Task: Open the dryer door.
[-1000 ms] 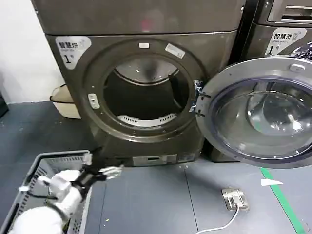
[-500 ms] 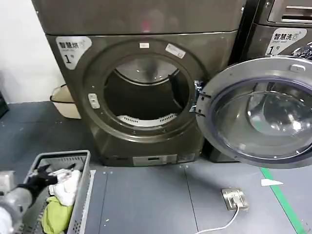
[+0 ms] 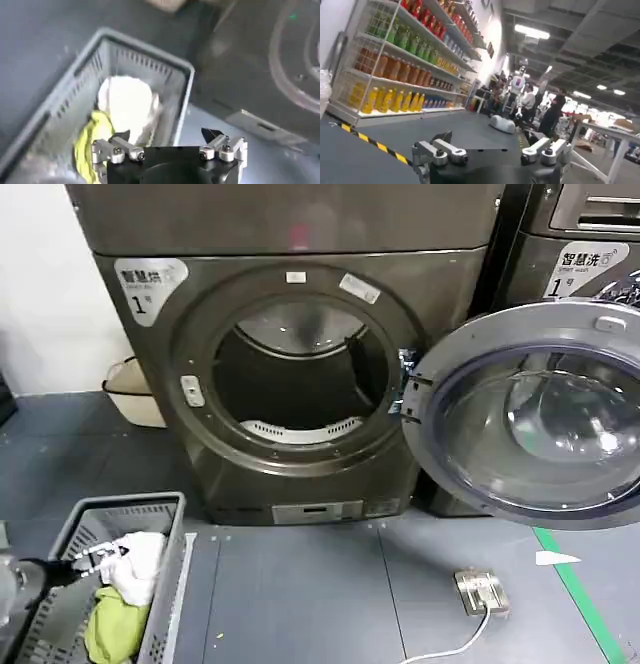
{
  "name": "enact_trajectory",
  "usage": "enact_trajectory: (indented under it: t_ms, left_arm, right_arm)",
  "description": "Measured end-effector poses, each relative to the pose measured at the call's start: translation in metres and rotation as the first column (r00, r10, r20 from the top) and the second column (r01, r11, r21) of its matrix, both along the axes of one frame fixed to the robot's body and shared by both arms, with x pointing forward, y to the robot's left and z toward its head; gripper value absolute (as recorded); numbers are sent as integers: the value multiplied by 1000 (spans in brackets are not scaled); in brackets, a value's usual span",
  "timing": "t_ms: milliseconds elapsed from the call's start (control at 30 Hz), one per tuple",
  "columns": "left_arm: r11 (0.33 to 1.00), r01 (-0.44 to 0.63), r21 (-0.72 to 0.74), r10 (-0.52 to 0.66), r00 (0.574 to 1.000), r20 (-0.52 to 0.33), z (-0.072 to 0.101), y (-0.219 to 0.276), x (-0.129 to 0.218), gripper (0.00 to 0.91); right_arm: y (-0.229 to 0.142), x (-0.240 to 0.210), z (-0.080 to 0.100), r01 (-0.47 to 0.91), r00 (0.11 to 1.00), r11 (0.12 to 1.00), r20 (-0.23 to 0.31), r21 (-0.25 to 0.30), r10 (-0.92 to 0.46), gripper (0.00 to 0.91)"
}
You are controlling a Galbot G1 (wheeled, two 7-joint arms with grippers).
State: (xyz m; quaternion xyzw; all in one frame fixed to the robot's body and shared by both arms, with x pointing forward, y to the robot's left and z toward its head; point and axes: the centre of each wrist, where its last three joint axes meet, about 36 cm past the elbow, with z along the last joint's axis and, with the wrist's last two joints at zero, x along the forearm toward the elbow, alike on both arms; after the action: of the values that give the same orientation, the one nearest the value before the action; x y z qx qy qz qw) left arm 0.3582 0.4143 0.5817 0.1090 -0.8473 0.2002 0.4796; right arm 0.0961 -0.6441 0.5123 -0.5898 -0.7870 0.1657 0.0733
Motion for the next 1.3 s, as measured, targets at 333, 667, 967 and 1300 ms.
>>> enact_trajectory:
  t_ms: [333, 667, 967, 1300]
  left_arm:
    - [994, -58, -93, 34, 970, -242, 0, 27, 40, 907]
    - [983, -117, -142, 67, 946, -318, 11, 49, 58, 907]
    - [982, -128, -139, 77, 942, -325, 12, 53, 63, 907]
    - [982, -138, -128, 89, 941, -326, 11, 57, 64, 907]
  right_arm:
    - [5, -8, -1, -11, 1000, 1000, 29, 29, 10, 907]
    - [8, -11, -3, 6, 1000, 999, 25, 36, -7, 907]
    - [9, -12, -3, 5, 999, 1000, 35, 29, -6, 907]
    - [9, -13, -6, -1, 999, 1000, 38, 28, 0, 907]
